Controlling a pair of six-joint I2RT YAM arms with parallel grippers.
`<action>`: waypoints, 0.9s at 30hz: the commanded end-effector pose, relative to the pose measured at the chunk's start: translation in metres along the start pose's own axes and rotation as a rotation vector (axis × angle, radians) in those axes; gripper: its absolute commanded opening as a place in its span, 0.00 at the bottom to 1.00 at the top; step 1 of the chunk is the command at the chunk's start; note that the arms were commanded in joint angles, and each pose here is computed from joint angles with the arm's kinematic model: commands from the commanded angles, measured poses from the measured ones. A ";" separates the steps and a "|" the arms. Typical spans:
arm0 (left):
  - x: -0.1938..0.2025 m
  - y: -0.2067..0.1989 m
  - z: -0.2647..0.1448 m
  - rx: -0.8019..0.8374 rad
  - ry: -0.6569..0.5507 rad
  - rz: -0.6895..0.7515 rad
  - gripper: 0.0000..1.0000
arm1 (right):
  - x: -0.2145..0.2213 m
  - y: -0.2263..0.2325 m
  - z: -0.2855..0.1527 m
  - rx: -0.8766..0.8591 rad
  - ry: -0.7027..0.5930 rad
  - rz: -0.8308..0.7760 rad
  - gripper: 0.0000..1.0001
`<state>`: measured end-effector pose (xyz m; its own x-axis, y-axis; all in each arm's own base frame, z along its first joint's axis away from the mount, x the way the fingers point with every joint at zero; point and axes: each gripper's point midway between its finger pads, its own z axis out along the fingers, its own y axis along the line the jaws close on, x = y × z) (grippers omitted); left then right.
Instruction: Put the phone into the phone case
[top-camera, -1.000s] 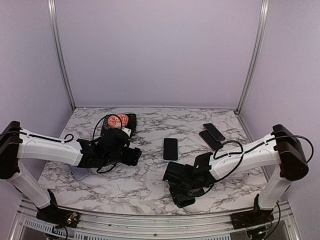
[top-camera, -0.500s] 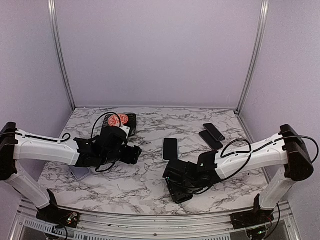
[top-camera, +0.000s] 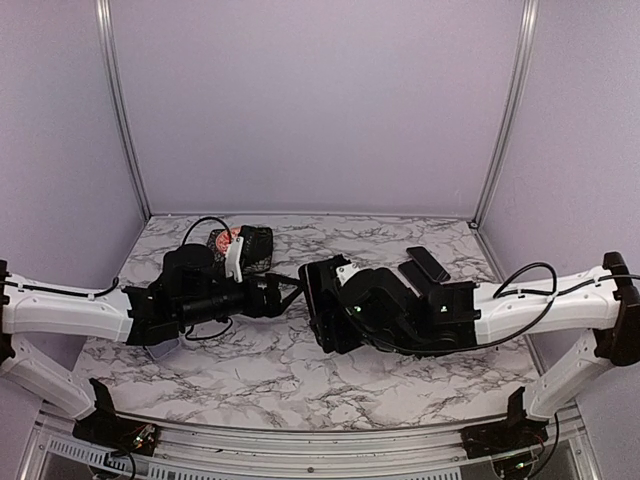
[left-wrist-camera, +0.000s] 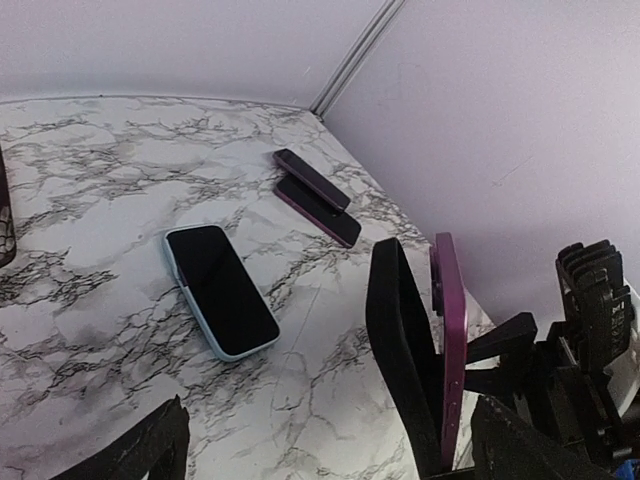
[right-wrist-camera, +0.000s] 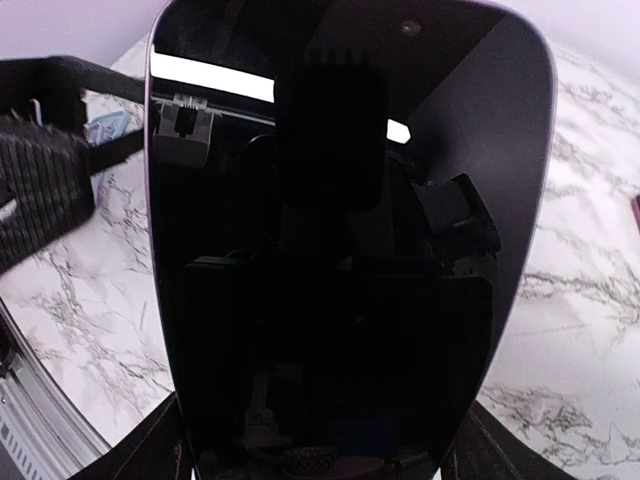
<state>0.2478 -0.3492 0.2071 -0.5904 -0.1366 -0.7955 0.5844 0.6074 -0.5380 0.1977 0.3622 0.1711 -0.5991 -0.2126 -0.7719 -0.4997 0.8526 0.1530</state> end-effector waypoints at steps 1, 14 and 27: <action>-0.031 -0.043 -0.013 0.246 -0.143 -0.090 0.99 | -0.079 0.032 -0.024 -0.092 -0.256 0.009 0.23; -0.044 -0.045 -0.023 0.250 -0.252 -0.014 0.60 | -0.089 0.057 -0.020 -0.155 -0.276 -0.072 0.23; -0.038 -0.050 -0.012 0.255 -0.229 0.031 0.41 | -0.087 0.054 -0.020 -0.131 -0.272 -0.098 0.22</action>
<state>0.2331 -0.3600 0.2467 -0.4999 -0.2845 -0.8180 0.7017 0.4205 -0.5751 0.2083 0.4053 0.2159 -0.4165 -0.2343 -0.8784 -0.6250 0.7755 0.0895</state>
